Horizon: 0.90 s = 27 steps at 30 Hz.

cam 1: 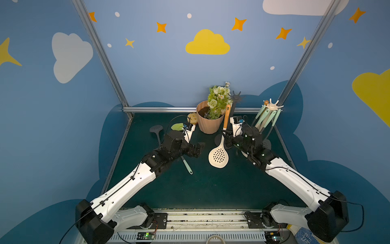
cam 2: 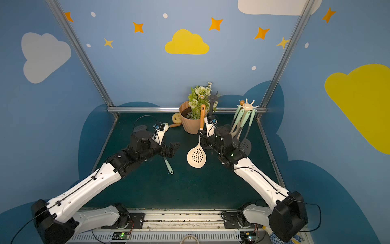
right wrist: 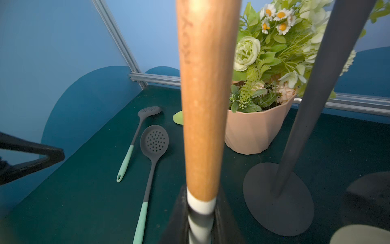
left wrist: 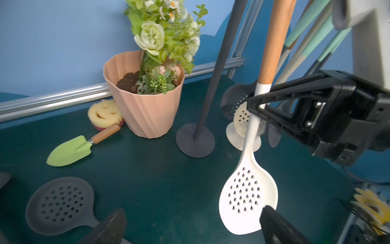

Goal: Hang the skimmer on the kitchen utensil rack
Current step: Hang the skimmer on the rack.

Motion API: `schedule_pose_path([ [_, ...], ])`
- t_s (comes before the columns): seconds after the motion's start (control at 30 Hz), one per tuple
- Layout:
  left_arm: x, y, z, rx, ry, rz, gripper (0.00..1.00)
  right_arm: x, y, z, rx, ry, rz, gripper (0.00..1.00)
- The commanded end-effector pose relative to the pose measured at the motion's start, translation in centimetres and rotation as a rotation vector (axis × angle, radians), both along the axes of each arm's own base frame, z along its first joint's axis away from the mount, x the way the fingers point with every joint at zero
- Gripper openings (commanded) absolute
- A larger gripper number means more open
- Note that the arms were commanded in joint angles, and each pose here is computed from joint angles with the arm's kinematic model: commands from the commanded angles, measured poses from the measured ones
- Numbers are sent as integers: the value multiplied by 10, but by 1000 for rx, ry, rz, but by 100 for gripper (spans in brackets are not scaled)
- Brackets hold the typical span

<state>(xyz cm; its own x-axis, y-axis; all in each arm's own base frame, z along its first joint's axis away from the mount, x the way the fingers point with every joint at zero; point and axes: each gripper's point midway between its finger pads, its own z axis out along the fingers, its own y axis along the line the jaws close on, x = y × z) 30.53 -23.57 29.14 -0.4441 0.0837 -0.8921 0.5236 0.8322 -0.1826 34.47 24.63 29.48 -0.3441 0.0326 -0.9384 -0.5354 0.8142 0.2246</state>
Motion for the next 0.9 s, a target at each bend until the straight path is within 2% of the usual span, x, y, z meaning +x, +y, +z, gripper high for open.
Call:
schedule_pose_path([
  [0.0, 12, 26, -1, 56, -42, 124, 100, 14, -3, 29, 25, -67, -91, 0],
  [0.37, 22, 56, 6, -6, -53, 233, 100, 35, 10, 36, 4, -81, -265, 0],
  [0.67, 22, 59, 9, -33, -56, 245, 100, 53, 10, 36, 9, -39, -368, 0],
  [0.87, 21, 59, 10, -42, -54, 244, 100, 59, 14, 29, 24, -25, -385, 0],
])
